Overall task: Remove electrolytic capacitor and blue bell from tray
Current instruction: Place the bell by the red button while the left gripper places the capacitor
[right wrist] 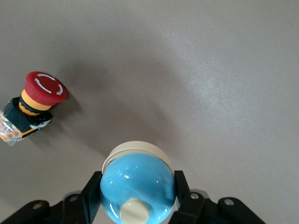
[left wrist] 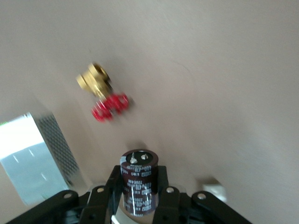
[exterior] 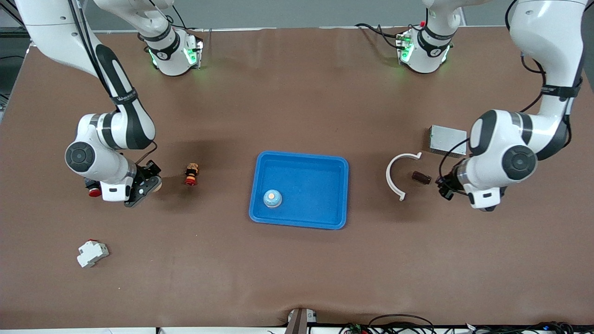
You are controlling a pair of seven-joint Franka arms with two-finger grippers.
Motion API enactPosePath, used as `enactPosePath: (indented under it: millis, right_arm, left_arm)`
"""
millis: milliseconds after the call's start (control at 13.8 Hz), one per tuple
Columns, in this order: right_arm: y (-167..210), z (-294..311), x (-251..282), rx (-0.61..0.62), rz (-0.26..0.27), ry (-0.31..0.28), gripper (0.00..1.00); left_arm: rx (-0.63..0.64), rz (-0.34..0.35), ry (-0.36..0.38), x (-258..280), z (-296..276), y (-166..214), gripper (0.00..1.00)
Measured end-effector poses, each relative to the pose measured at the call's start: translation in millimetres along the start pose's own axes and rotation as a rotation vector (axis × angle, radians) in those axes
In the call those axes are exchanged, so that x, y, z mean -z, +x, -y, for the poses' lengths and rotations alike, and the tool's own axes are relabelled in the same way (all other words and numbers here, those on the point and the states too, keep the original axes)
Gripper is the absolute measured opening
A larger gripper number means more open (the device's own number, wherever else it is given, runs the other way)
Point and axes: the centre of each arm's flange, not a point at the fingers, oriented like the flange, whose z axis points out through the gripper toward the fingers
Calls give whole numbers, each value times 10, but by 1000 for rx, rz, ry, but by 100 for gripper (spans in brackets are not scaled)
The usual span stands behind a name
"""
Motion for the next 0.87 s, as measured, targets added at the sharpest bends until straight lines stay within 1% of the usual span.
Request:
enactPosePath:
  millis: [289,434,506,868]
  right_arm:
    - [-3,-24,-62,4,-4,-5,66]
    - [-42,-93,-174,29,-9,-8,66]
    - [-74,-132,-239,33,-8,-6,66]
    - [-91,-194,-425,37,-17,-14,66]
  left_arm:
    - [-177,32,-10,-139,566,688,33]
    - [-242,34,-20,-184,679,824,33]
    - [-263,25,-21,-210,699,863,33]
    - [-358,-75,23,-565,673,1021,33]
